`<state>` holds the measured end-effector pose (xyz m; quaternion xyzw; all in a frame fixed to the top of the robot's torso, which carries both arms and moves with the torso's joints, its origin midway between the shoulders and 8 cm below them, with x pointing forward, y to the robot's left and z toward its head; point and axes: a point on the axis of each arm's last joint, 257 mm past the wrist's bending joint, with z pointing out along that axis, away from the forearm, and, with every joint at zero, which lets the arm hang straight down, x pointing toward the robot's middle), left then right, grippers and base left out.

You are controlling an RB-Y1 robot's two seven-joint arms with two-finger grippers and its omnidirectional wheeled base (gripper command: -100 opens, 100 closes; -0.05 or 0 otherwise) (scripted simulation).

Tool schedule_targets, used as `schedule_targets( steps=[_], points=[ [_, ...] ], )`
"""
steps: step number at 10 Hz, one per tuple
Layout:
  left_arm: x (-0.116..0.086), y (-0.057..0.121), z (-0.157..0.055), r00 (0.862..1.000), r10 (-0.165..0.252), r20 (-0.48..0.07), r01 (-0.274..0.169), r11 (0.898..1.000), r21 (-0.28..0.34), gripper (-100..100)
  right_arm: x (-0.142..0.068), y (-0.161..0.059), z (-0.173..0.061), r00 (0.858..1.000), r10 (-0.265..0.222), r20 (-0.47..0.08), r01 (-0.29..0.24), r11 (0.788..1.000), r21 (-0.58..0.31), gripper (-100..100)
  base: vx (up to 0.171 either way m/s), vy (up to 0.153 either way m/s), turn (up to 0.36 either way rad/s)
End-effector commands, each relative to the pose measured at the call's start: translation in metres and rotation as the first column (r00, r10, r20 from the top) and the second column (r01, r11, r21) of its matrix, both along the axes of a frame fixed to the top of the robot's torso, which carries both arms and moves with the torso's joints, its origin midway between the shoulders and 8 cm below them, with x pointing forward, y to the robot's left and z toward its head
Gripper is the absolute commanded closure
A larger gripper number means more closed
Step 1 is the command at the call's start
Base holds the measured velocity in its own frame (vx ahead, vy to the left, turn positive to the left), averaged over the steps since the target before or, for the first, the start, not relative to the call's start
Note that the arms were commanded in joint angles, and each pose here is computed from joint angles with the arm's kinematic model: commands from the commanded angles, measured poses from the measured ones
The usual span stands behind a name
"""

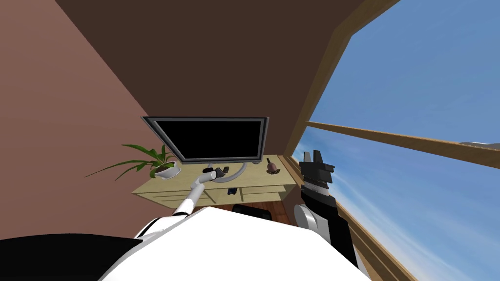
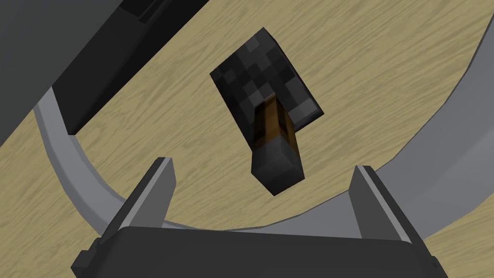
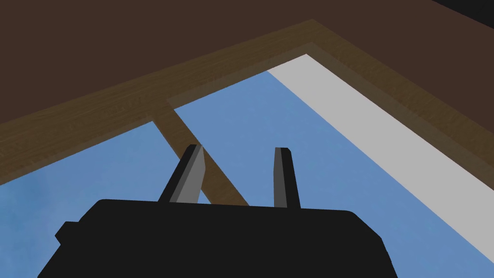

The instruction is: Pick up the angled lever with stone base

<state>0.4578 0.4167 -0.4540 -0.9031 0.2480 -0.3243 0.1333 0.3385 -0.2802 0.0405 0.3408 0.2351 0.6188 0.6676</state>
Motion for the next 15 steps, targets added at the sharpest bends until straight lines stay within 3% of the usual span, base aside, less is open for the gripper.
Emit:
schedule_targets(
  steps=[1,7,8,9,13,14,15],
  points=[
    [0.001,0.010,-0.001,1.000,0.022,0.001,-0.022,1.000,0.001,-100,0.000,0.000,0.000,1.000,0.000,0.000,0.000,1.000,0.000,0,-0.048,0.009,-0.128],
    [0.002,0.043,-0.011,0.994,0.109,0.003,-0.109,0.994,-0.001,-100,0.000,0.000,0.000,1.000,0.000,0.000,0.000,1.000,0.000,0,-0.049,0.011,-0.150],
    [0.003,0.040,-0.010,0.995,0.099,0.002,-0.099,0.995,-0.001,-100,0.000,0.000,0.000,1.000,0.000,0.000,0.000,1.000,0.000,0,-0.022,0.004,-0.022],
    [0.003,0.041,-0.010,0.995,0.101,0.003,-0.101,0.995,-0.001,100,0.000,0.000,0.000,1.000,0.000,0.000,0.000,1.000,0.000,0,0.000,0.000,0.000],
    [0.003,0.041,-0.010,0.995,0.101,0.003,-0.101,0.995,-0.001,100,0.000,0.000,0.000,1.000,0.000,0.000,0.000,1.000,0.000,0,0.000,0.000,0.000],
    [0.003,0.041,-0.010,0.995,0.101,0.003,-0.101,0.995,-0.001,0,0.000,0.000,0.000,1.000,0.000,0.000,0.000,1.000,0.000,0,0.000,0.000,0.000],
    [0.002,0.032,-0.008,0.997,0.080,0.003,-0.080,0.997,0.000,100,0.000,0.000,0.000,1.000,0.000,0.000,0.000,1.000,0.000,0,0.035,0.000,0.168]
  ],
)
